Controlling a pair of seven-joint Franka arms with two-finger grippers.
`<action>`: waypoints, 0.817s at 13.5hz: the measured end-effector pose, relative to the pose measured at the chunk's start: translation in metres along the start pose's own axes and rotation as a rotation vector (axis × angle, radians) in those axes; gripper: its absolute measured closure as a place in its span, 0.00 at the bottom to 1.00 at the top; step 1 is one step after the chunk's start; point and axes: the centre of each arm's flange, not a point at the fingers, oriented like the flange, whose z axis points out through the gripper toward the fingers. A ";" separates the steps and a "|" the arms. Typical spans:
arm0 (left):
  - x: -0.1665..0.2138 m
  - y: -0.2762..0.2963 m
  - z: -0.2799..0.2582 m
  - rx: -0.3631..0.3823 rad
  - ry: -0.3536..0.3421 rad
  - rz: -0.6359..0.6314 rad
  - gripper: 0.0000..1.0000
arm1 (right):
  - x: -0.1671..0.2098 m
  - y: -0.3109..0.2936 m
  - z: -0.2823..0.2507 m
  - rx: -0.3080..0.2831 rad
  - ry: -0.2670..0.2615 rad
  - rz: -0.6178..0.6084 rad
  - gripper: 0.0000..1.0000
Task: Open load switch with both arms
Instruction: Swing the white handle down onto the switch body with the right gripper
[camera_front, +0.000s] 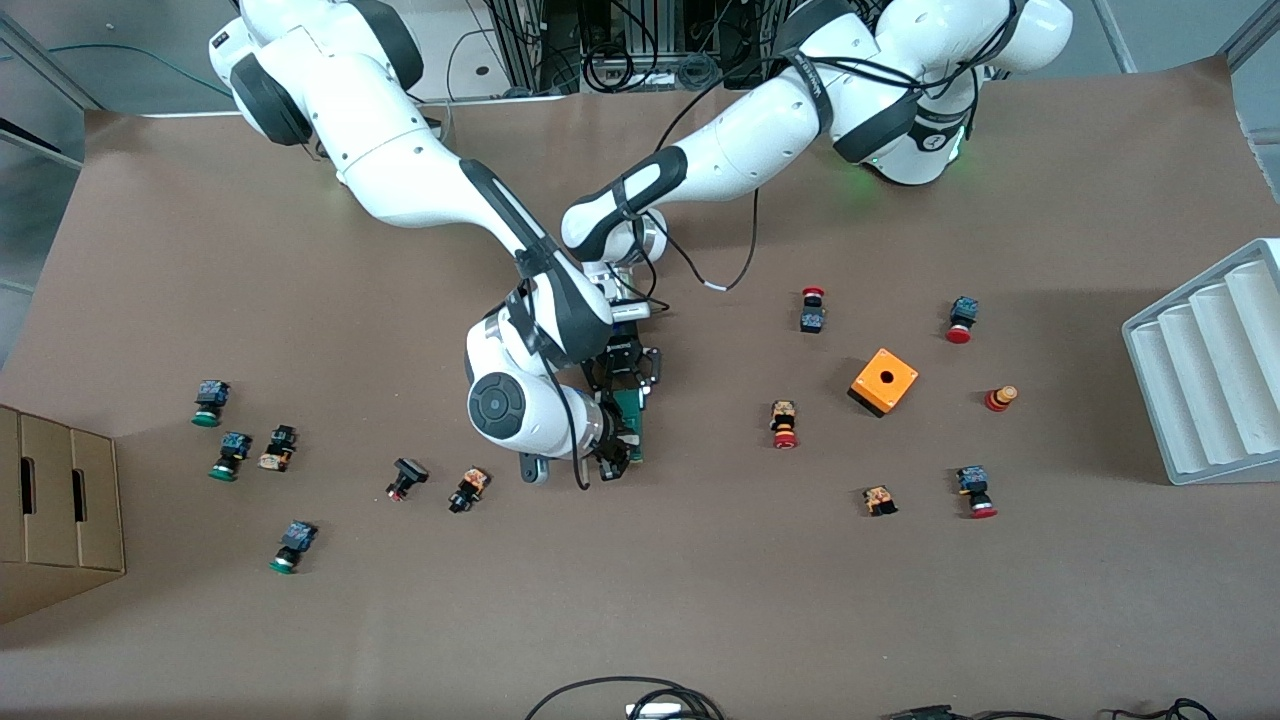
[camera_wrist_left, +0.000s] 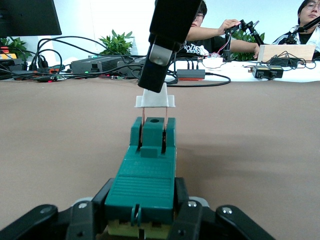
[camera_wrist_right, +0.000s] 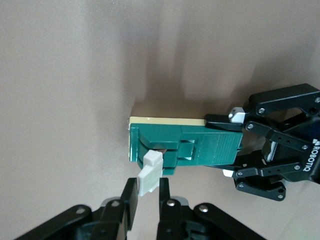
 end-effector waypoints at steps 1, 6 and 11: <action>0.000 0.000 0.000 0.000 0.000 0.000 0.49 | 0.000 0.002 0.000 -0.003 0.001 -0.002 0.77; 0.000 0.000 0.000 0.000 0.000 0.000 0.49 | 0.004 0.011 0.013 -0.034 0.016 -0.004 0.77; 0.000 0.000 0.000 0.000 0.000 0.000 0.49 | 0.004 0.011 0.013 -0.034 0.016 -0.005 0.77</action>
